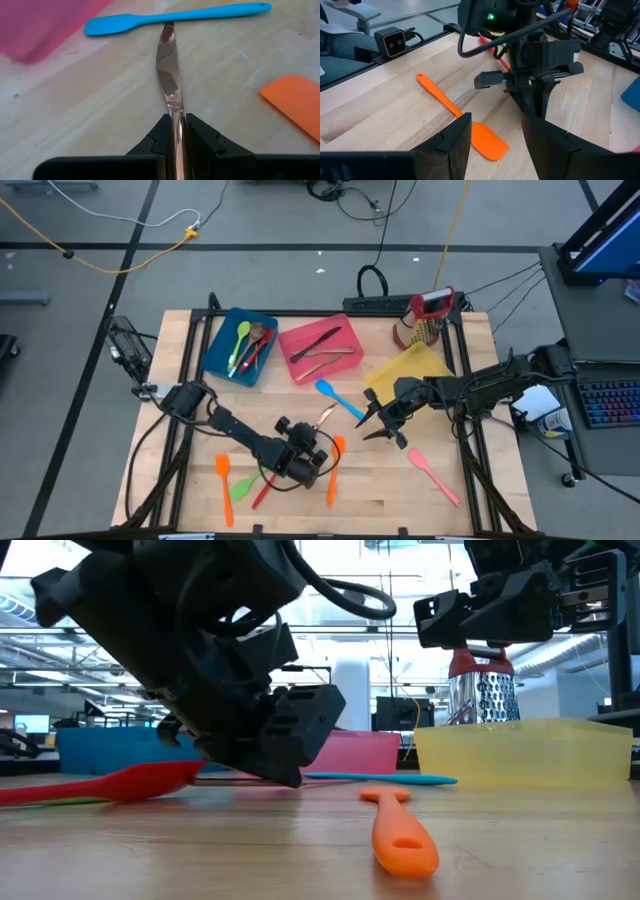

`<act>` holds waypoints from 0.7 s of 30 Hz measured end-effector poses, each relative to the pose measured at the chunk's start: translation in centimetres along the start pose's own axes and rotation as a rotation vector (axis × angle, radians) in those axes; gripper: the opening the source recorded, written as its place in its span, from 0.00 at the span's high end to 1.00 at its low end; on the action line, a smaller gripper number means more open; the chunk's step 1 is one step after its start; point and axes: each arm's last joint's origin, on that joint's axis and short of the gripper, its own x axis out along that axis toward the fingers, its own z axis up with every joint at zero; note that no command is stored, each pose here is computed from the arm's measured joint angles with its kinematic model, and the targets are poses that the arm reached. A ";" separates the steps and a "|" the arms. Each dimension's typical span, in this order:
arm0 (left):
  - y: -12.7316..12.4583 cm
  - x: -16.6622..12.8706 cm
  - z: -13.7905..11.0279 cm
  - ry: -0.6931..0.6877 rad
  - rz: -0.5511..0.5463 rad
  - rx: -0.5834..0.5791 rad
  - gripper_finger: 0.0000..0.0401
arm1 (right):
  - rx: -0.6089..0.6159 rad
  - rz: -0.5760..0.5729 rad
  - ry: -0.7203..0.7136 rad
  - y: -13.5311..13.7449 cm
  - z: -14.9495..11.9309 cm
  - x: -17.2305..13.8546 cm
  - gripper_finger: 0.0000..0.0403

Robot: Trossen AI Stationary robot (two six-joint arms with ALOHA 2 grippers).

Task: Pick & Place Kitchen Items
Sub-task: Put the gold knife into the pink bin

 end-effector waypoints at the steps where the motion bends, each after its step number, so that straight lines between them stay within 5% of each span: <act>1: 0.0 0.1 0.1 -0.001 0.001 0.001 0.90 | 0.000 0.000 0.000 0.0 0.0 0.0 0.58; 9: -0.4 -0.7 1.0 0.058 -0.080 -0.065 0.91 | 0.000 0.000 0.000 0.0 0.0 0.0 0.58; 21: 0.4 -3.8 5.3 0.001 -0.133 -0.004 0.91 | 0.000 0.000 0.000 0.0 0.0 0.0 0.58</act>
